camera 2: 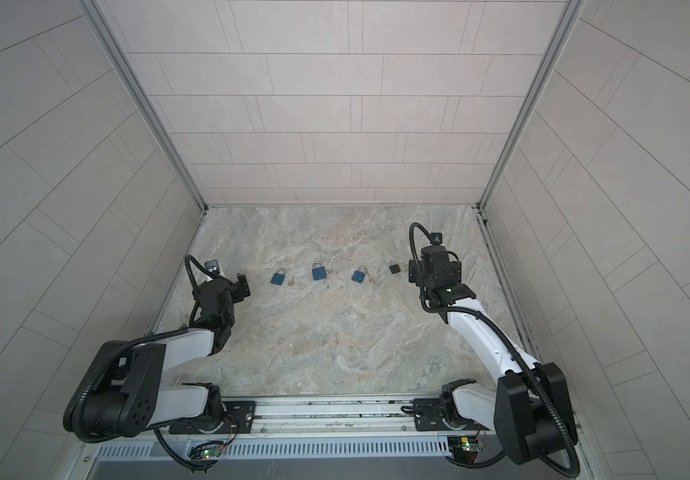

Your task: Lock with the key

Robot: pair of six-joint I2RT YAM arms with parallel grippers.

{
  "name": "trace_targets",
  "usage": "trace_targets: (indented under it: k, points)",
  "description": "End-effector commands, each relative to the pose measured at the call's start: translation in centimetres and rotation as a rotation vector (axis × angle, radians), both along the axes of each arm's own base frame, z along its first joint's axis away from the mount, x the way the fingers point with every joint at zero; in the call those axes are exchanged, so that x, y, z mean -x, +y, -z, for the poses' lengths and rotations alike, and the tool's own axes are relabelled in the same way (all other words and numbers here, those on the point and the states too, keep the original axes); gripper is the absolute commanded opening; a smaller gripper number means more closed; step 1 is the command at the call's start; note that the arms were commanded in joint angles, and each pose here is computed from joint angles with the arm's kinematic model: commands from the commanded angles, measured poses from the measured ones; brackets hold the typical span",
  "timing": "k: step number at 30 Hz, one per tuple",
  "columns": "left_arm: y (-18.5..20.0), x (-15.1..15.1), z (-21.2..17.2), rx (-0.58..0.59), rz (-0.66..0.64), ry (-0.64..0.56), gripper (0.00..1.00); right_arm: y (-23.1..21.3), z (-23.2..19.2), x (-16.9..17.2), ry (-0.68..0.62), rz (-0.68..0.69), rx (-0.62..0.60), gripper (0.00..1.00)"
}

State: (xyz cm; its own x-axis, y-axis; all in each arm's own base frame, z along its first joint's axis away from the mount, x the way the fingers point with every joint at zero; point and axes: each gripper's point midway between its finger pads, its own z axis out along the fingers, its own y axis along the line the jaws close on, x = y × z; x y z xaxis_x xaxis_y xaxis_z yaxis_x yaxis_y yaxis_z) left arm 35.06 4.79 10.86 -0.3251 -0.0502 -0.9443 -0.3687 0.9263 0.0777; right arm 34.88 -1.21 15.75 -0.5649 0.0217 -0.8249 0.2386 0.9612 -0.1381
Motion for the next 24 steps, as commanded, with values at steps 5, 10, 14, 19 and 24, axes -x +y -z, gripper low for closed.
trace_targets:
  k: [5,10,14,19,24]
  points:
    - [-0.6,-0.8,-0.1,-0.038,0.045,-0.073,1.0,-4.7,1.4,1.4,-0.196,0.152,0.057,1.0]
    - [-1.0,-0.8,0.9,-0.045,0.066,-0.137,1.0,-3.4,3.6,0.1,-0.241,0.013,-0.036,1.0]
    - [-0.9,-0.9,0.8,-0.048,0.062,-0.146,1.0,-3.0,3.6,-0.8,-0.268,-0.03,-0.03,1.0]
    - [-0.6,-0.9,0.8,-0.048,0.043,-0.142,1.0,-3.0,4.4,-1.7,-0.282,-0.05,-0.056,1.0]
    - [-0.6,-1.2,1.0,-0.049,0.04,-0.125,1.0,-2.6,5.9,-2.7,-0.246,-0.073,-0.035,1.0]
